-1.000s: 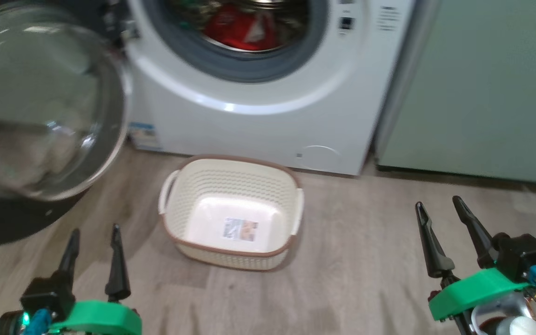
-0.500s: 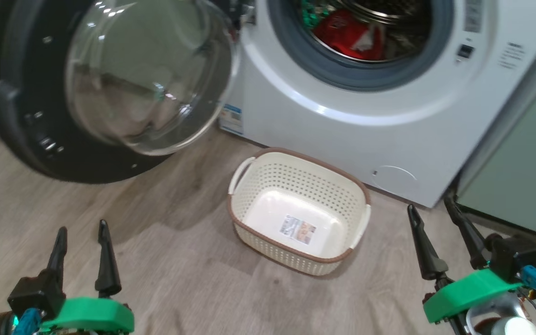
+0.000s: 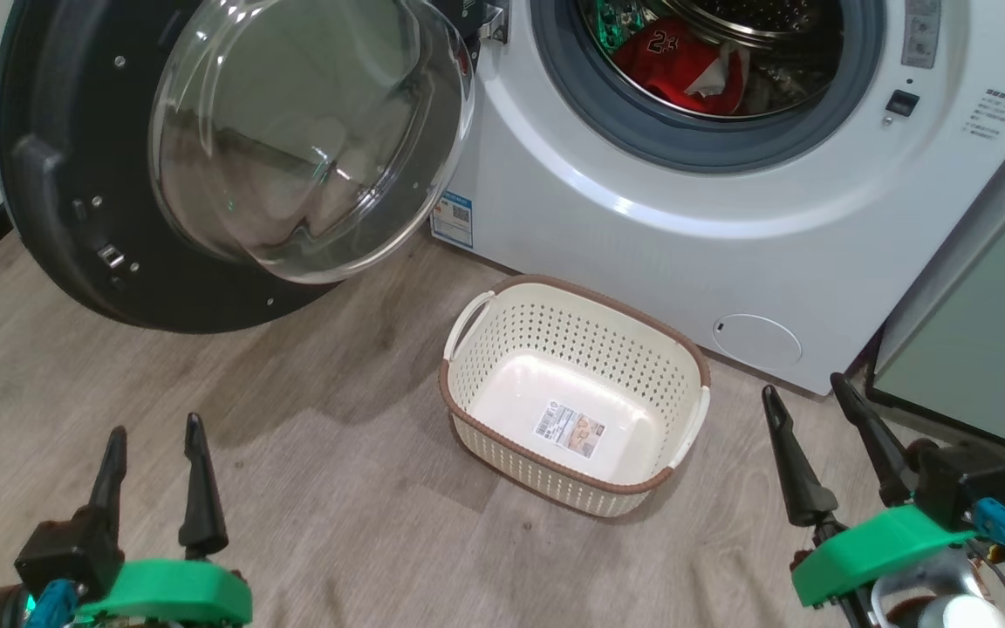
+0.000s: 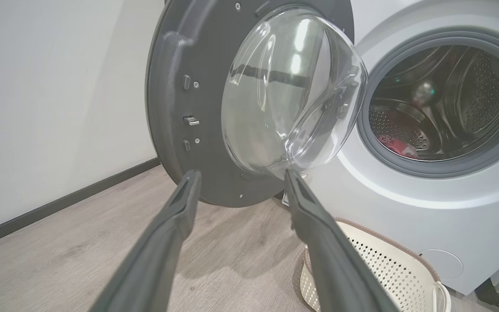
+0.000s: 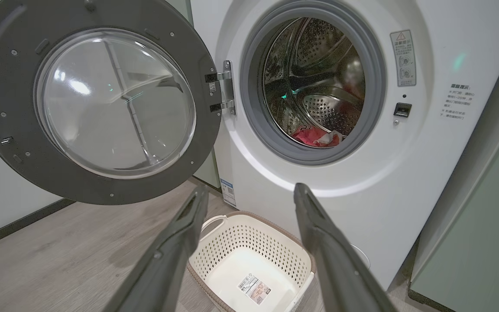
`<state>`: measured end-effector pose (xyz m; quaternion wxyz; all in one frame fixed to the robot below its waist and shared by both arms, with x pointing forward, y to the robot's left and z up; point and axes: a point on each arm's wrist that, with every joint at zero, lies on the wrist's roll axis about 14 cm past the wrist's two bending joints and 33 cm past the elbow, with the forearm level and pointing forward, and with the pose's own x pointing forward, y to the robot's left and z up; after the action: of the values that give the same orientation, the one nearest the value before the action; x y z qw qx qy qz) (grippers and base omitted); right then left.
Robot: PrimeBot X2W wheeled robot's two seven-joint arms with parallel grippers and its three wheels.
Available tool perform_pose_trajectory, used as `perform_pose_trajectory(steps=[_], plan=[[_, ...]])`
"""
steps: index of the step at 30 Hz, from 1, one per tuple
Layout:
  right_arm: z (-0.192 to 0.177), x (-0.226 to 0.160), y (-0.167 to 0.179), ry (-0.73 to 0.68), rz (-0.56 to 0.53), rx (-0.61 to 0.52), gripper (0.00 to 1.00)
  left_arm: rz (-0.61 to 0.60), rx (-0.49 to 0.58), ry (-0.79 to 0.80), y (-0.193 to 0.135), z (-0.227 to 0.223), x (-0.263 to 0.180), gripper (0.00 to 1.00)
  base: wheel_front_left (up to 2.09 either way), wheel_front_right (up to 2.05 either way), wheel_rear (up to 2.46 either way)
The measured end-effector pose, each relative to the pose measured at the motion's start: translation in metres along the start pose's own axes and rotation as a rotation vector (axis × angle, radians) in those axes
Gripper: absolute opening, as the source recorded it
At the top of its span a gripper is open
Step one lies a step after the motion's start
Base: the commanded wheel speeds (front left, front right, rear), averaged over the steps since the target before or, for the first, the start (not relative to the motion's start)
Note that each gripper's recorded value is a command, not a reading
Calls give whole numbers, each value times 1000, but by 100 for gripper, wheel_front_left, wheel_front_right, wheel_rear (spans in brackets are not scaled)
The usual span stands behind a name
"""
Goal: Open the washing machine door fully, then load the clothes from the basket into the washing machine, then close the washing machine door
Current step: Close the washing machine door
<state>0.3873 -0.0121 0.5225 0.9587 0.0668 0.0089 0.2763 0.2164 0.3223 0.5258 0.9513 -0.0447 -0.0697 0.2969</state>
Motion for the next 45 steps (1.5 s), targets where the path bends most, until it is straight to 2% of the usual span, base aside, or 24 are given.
perform_pose_trajectory(steps=[3, 4, 5, 6, 14, 17, 20, 23, 24, 29, 31, 32, 35, 38, 45], plan=[[-1, 0, 0, 3, 1, 2, 100, -5, -2, 2, -1, -1, 0, 100, 0, 0, 0], [-2, 1, 0, 4, 1, 2, 100, -4, -2, 3, -1, -1, 0, 78, 0, 0, 0], [-2, 1, 0, 5, 2, 3, 100, -4, -2, 4, -1, -1, 0, 18, 0, 0, 0], [-2, 1, 0, 6, 2, 3, 100, -3, -2, 5, -1, -1, 0, 0, 0, 0, 0], [-5, 3, 1, 13, 6, 7, 100, 25, 2, 0, 7, 1, 1, 0, 0, 0, 0], [-7, 4, 1, 21, 8, 10, 100, 48, -12, -43, 12, 15, 5, 0, 0, 0, 0], [-8, 6, 0, 25, 10, 9, 100, 78, -103, -146, 20, 48, 15, 0, 0, 0, 0], [-10, 9, 0, 30, 13, 9, 100, 84, -237, -311, 32, 99, 28, 0, 0, 0, 0], [-10, 9, 0, 30, 13, 9, 100, 84, -237, -311, 32, 99, 28, 0, 0, 0, 0], [-8, 15, -2, 25, 14, 9, 100, 31, -481, -572, 60, 177, 40, 0, 0, 0, 0], [-8, 17, -3, 24, 12, 6, 100, 2, -546, -632, 74, 205, 48, 0, 0, 0, 0], [-10, 18, -4, 32, 10, 7, 100, -28, -620, -665, 86, 228, 61, 0, 0, 0, 0], [-10, 22, -7, 33, 7, 7, 100, -38, -723, -643, 105, 243, 86, 0, 0, 0, 0], [-7, 27, -10, 21, 2, 4, 100, -3, -829, -565, 126, 236, 114, 0, 0, 0, 0], [-11, 26, -24, 28, -35, 4, 100, 144, -974, -307, 161, 172, 161, 0, 0, 0, 0]])
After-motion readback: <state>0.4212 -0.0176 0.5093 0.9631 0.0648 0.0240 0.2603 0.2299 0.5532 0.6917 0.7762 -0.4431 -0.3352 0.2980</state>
